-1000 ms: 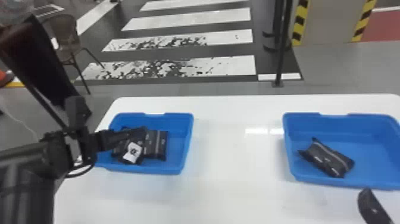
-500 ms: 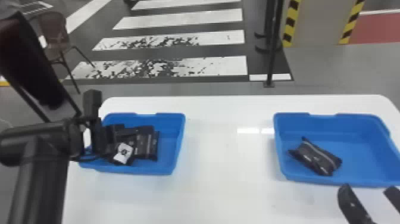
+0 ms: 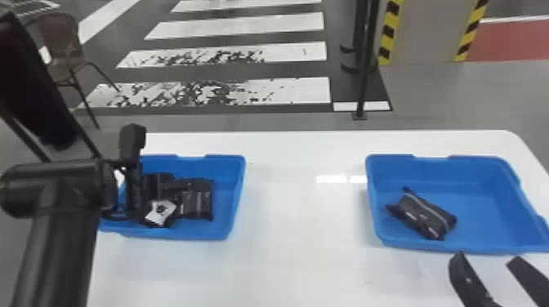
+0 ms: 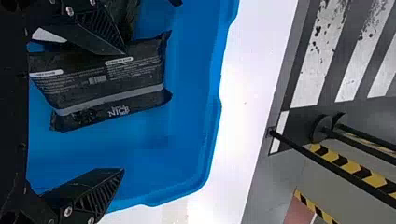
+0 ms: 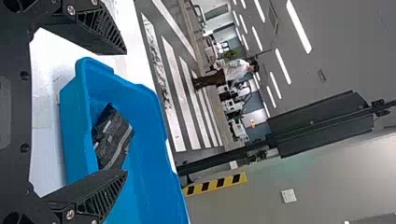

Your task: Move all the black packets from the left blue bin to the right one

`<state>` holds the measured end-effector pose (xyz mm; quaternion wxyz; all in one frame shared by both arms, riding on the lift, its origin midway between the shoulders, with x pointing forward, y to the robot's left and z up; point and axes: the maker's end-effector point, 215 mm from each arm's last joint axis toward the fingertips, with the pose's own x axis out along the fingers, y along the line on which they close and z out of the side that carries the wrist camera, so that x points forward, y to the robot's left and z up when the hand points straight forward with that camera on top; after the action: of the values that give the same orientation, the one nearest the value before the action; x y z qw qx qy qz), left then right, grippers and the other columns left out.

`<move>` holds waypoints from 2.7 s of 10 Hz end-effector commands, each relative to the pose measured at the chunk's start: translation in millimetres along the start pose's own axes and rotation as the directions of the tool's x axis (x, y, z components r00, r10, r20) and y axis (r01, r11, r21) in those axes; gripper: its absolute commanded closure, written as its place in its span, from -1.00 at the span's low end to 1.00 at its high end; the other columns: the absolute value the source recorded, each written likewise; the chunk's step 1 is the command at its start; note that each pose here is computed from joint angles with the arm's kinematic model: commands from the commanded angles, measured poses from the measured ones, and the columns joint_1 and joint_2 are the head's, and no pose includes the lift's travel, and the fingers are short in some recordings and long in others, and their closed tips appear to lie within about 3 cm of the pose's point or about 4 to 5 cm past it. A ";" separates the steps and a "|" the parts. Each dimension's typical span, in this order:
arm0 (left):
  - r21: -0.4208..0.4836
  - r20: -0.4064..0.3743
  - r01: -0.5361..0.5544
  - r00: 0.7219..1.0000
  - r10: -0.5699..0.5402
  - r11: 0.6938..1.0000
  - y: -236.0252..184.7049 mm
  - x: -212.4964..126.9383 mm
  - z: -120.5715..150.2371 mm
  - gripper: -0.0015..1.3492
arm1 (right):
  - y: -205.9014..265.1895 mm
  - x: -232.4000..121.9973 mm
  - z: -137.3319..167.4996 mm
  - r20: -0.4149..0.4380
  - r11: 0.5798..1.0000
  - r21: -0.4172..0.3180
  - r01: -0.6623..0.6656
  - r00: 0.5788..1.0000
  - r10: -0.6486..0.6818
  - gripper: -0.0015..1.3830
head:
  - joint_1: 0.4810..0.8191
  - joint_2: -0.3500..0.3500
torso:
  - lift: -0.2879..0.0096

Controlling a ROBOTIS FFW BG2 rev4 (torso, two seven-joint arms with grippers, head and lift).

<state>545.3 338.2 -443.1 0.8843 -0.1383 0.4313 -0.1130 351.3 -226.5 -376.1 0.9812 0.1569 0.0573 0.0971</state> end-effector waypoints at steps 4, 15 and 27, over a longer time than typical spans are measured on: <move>-0.030 -0.084 -0.027 0.996 0.024 0.999 1.3 15.6 -18.1 -0.78 | -2.1 3.5 -12.3 -0.022 1.000 0.029 -0.004 1.000 0.005 -0.83 | 0.27 0.41 | 0.01; -0.003 -0.050 0.051 0.997 -0.051 0.999 -13.3 31.0 -29.8 0.79 | 1.5 -0.5 -19.6 -0.034 0.996 0.086 -0.011 0.999 0.014 -0.83 | 0.27 0.34 | 0.01; 0.340 -0.027 0.600 0.776 -0.630 0.724 -319.1 -68.4 -83.3 0.79 | 74.0 54.7 6.2 -0.037 0.940 0.185 -0.285 0.954 0.297 -0.81 | 0.27 -0.28 | 0.01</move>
<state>420.7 65.5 -334.7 0.8358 -0.1256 0.2953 -0.4455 386.8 -155.0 -354.3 0.9391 0.2423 0.0744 0.2321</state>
